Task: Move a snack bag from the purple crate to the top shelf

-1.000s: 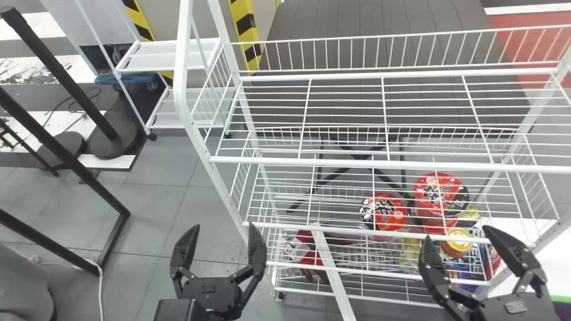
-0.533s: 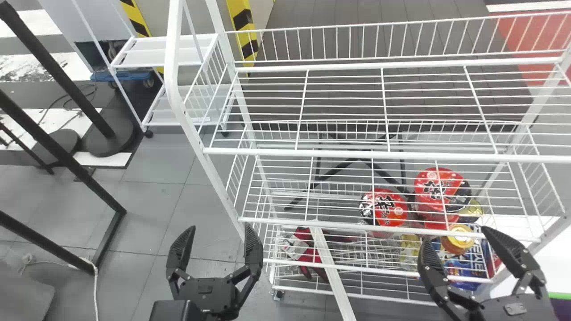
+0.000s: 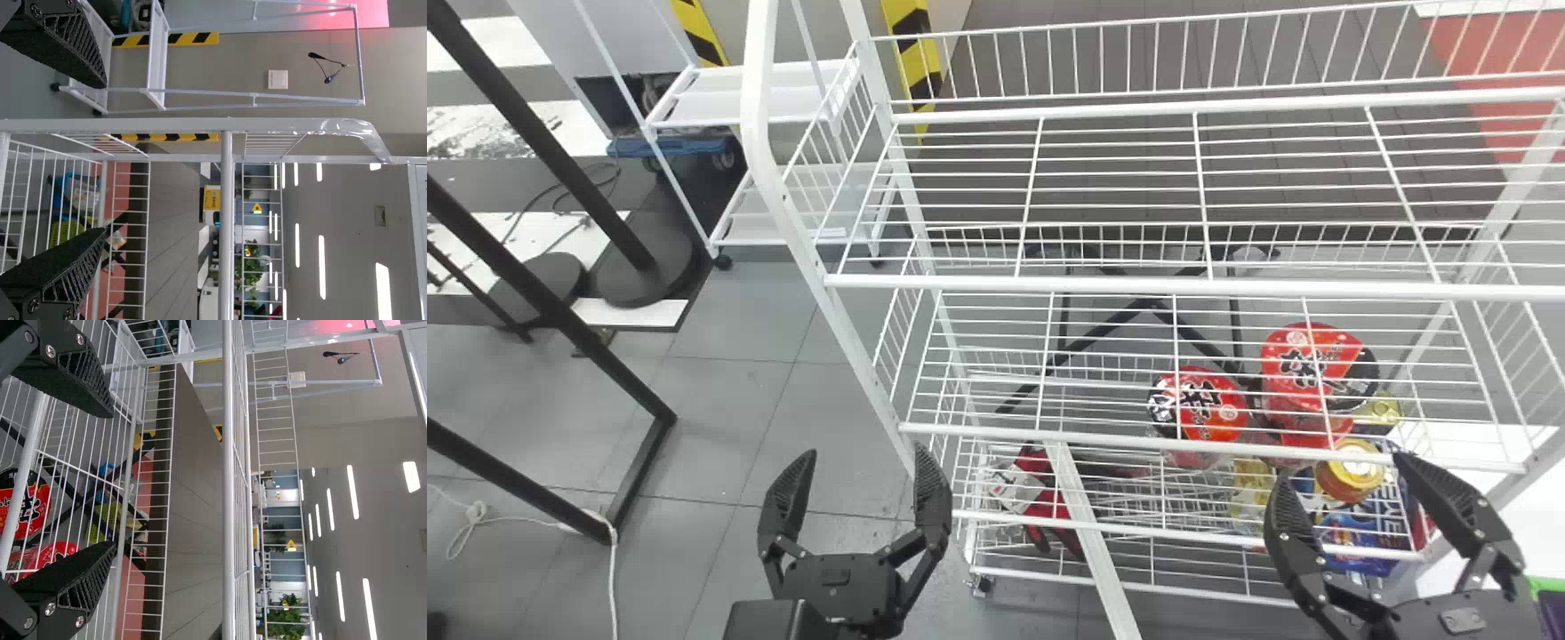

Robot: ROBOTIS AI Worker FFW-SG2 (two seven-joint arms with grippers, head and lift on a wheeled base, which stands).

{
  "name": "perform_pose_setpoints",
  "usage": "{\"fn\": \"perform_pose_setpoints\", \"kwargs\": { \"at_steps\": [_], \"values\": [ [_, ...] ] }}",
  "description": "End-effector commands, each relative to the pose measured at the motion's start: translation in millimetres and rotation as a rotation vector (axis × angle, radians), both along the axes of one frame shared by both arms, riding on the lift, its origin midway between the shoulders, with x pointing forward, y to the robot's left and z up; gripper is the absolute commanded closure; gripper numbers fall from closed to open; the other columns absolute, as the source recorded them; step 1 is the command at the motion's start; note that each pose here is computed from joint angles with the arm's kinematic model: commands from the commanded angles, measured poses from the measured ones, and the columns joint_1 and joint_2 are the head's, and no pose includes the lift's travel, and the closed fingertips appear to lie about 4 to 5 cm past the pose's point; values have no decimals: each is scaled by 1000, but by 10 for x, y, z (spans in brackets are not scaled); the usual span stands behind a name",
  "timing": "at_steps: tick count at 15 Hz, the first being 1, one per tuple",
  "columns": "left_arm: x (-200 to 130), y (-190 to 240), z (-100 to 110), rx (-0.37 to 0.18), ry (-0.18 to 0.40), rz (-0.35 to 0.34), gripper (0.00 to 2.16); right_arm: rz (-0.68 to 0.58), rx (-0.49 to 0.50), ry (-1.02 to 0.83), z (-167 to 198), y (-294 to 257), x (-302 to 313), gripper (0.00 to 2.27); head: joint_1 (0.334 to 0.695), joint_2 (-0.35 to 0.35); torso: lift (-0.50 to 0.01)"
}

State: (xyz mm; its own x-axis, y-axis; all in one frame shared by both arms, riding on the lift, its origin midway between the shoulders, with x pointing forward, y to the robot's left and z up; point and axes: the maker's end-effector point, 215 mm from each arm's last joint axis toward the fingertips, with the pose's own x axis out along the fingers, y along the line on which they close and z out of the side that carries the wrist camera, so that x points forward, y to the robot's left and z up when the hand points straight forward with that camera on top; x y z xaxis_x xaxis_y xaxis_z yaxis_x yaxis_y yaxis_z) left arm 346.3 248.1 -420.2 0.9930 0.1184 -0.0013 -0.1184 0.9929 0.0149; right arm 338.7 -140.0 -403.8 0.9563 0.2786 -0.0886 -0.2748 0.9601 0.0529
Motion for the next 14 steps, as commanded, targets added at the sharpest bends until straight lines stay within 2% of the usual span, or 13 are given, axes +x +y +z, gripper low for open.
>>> {"fn": "perform_pose_setpoints", "kwargs": {
  "at_steps": [1, 11, 14],
  "values": [
    [5, 26, -2, -11, 2, 4, 22, 1, -2, -1, 11, 4, -2, 140, 695, 183, -174],
    [-13, 66, 51, -14, -21, 22, 29, 3, -7, 1, 6, 14, -12, 140, 695, 192, -213],
    [-48, 149, 200, -45, -83, 52, 26, 5, -7, 1, 7, 17, -13, 140, 695, 199, -225]
  ]
}}
